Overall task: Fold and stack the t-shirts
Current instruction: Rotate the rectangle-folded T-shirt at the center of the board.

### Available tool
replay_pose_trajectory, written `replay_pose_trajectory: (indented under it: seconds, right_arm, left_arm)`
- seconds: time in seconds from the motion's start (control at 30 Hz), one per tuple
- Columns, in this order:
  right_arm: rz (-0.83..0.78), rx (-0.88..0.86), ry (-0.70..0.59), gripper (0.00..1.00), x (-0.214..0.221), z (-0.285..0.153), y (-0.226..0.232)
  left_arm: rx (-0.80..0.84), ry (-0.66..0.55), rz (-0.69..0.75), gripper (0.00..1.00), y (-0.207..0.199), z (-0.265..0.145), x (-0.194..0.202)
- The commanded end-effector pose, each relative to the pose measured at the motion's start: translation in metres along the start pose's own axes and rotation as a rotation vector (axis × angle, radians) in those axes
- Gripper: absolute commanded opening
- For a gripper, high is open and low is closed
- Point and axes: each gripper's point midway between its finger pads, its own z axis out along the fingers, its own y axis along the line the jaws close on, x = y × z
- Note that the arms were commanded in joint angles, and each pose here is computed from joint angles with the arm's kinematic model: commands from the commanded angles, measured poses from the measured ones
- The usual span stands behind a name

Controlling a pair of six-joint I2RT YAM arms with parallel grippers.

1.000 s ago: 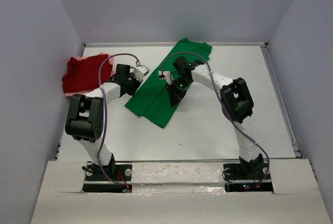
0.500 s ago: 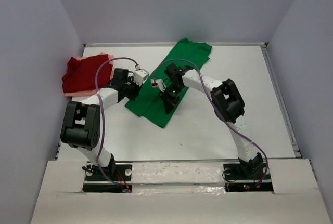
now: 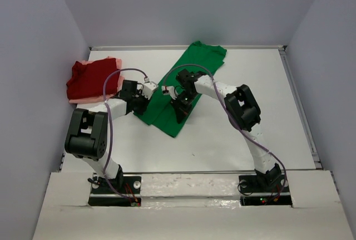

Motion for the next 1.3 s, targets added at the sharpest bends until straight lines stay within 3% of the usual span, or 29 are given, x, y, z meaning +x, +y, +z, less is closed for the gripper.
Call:
replay_pose_trajectory:
  seconds: [0.0,0.27,0.53,0.9,1.07,1.27]
  right_arm:
    - [-0.003,0.009,0.043,0.00,0.014,0.006,0.005]
    - [0.001,0.044,0.085,0.00,0.041,0.001,0.008]
    - [0.002,0.116,0.130,0.00,0.070,-0.006,0.006]
    - [0.057,0.206,0.135,0.00,0.078,-0.019,-0.031]
    - [0.076,0.243,0.169,0.00,0.093,-0.021,-0.045]
    - [0.087,0.282,0.233,0.00,0.119,-0.026,-0.049]
  left_arm:
    - [0.018,0.024,0.018,0.00,-0.008,0.004,0.010]
    - [0.090,0.118,0.179,0.00,-0.048,-0.004,0.015]
    - [0.243,0.196,0.352,0.00,-0.100,-0.037,0.017]
    - [0.421,0.099,0.514,0.00,-0.145,-0.099,-0.010]
    - [0.378,0.019,0.510,0.00,-0.144,-0.107,-0.027]
    - [0.267,-0.138,0.502,0.00,-0.133,-0.124,-0.075]
